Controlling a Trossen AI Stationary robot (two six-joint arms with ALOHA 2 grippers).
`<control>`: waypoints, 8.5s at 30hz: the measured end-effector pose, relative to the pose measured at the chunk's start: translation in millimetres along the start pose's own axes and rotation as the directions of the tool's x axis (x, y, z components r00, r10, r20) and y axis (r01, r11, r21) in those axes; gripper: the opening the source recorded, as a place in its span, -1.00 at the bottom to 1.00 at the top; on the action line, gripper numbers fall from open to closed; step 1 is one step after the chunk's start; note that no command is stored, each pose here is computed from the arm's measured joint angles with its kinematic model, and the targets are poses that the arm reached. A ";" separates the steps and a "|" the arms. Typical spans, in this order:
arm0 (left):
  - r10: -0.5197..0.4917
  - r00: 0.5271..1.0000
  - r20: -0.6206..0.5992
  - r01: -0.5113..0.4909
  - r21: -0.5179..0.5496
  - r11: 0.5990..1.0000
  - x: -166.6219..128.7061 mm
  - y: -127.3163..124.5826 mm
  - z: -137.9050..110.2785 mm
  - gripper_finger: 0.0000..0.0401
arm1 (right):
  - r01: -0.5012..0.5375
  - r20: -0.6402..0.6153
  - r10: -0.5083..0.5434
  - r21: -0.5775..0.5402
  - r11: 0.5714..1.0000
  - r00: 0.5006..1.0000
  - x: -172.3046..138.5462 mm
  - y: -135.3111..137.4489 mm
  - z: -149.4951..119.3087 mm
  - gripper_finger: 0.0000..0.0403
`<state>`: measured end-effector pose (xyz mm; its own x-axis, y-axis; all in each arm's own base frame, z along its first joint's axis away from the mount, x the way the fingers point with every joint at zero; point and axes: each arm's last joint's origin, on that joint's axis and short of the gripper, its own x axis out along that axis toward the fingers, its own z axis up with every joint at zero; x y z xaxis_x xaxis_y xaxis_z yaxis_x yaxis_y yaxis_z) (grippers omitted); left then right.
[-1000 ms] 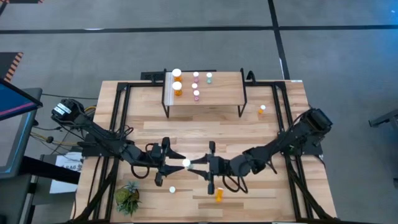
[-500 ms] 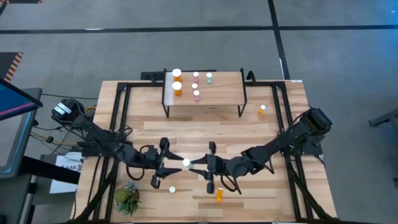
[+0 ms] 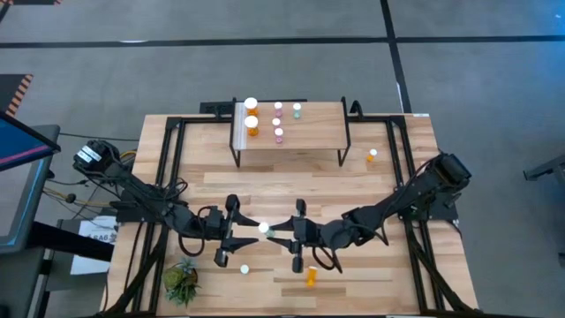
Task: Pick and place medicine bottles onto shelf by color
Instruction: Put the blue pill bottle on the shelf aligned with the other blue pill bottle
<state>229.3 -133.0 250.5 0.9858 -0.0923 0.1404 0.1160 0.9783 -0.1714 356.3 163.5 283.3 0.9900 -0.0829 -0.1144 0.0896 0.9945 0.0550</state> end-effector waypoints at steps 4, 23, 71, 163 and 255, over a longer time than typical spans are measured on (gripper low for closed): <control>0.004 1.000 0.000 -0.004 0.000 1.000 0.0 0.1 0.0 -0.10 | 0.002 -0.008 -0.002 -0.007 1.000 1.000 1.8 0.6 -3.8 -0.39; 0.032 0.999 -0.008 -0.031 0.038 0.999 -3.4 -5.2 -1.6 0.23 | 0.008 -0.002 -0.008 -0.002 1.000 1.000 2.9 -1.6 -2.7 -0.39; 0.129 0.992 -0.010 -0.128 0.099 0.987 16.4 -16.3 -2.8 0.53 | -0.010 0.093 0.009 0.009 1.000 0.996 18.0 8.7 -17.8 -0.39; 0.298 0.917 -0.264 -0.276 0.119 0.954 2.9 1.8 -17.0 -0.56 | -0.098 -0.100 0.105 0.075 0.992 0.989 25.9 -53.9 0.0 0.60; 0.166 0.970 -0.176 -0.163 0.034 0.986 12.1 0.0 -6.1 -0.56 | -0.193 -0.025 0.195 0.080 0.978 0.980 29.6 -58.4 11.5 0.33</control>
<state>242.0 -135.3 246.3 0.9971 0.0403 -0.0642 -0.0500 0.9861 -0.1584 381.7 102.2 288.1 0.9853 0.1147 -0.1265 -0.0944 0.9833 0.1556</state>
